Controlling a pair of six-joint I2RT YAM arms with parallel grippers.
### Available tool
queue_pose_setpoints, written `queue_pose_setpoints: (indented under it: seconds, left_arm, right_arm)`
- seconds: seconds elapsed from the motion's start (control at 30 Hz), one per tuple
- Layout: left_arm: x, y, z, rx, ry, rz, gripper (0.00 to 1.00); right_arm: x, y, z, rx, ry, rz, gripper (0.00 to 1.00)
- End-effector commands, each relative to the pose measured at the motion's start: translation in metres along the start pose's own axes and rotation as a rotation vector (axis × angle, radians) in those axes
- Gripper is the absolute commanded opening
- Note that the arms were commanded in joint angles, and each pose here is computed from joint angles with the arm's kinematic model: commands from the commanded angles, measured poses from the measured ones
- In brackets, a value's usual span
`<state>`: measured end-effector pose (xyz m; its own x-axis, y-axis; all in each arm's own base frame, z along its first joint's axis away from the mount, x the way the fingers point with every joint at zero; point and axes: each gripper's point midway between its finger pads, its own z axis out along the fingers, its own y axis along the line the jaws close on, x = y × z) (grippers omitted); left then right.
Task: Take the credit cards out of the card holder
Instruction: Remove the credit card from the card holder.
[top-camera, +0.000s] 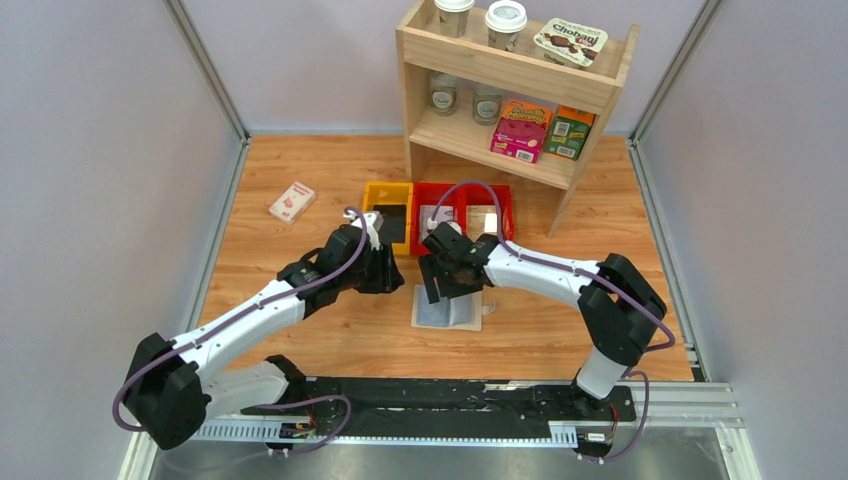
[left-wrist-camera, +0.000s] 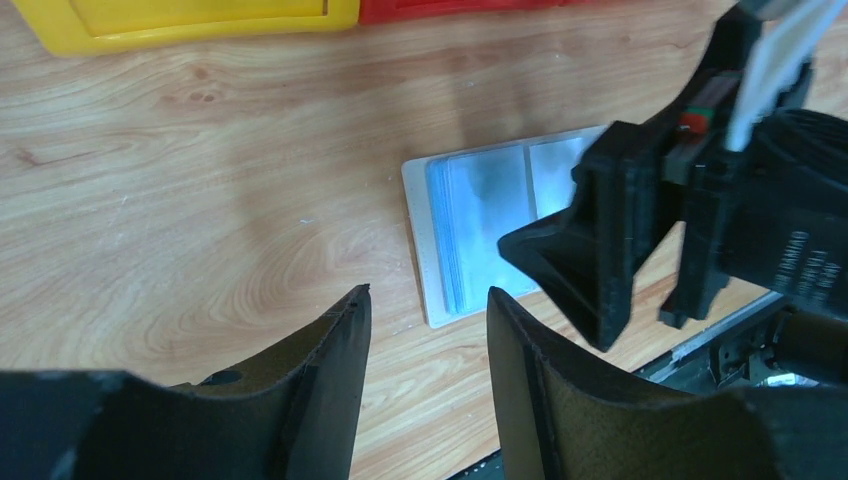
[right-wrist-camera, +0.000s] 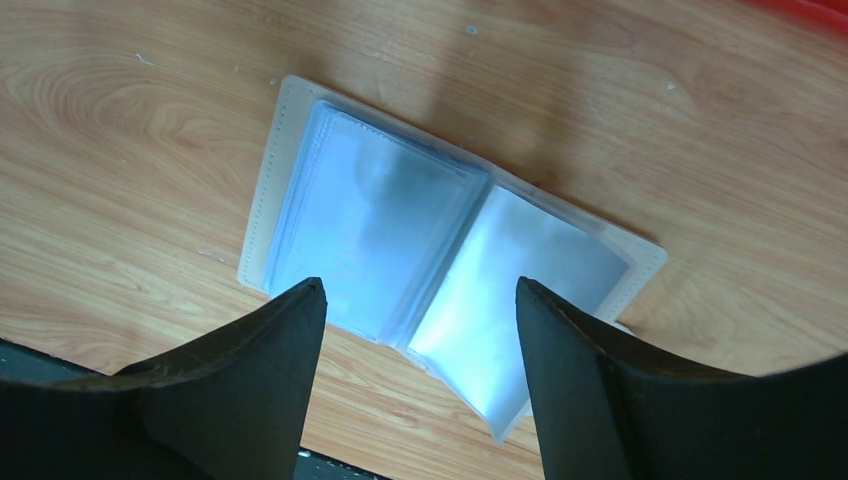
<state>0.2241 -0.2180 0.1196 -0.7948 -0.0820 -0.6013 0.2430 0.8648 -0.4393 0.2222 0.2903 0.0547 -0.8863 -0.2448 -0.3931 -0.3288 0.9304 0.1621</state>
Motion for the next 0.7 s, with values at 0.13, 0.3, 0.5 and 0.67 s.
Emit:
queue_pose_setpoints:
  seconds: [0.13, 0.3, 0.5, 0.67]
  left_arm:
    - [0.005, 0.009, -0.006, -0.025, -0.023, -0.025, 0.55]
    - [0.007, 0.005, -0.003, -0.005, -0.012, -0.026, 0.55]
    - [0.005, -0.006, 0.002, 0.042, 0.002, -0.032, 0.55]
    - [0.002, -0.019, 0.009, 0.098, 0.009, -0.052, 0.54]
  right_arm:
    - [-0.004, 0.031, 0.015, -0.005, 0.005, -0.007, 0.79]
    - [0.006, 0.009, 0.02, 0.09, 0.034, -0.016, 0.75]
    - [0.018, -0.004, 0.026, 0.116, 0.072, -0.011, 0.58]
    - [0.019, -0.006, 0.021, 0.087, 0.063, 0.0, 0.43]
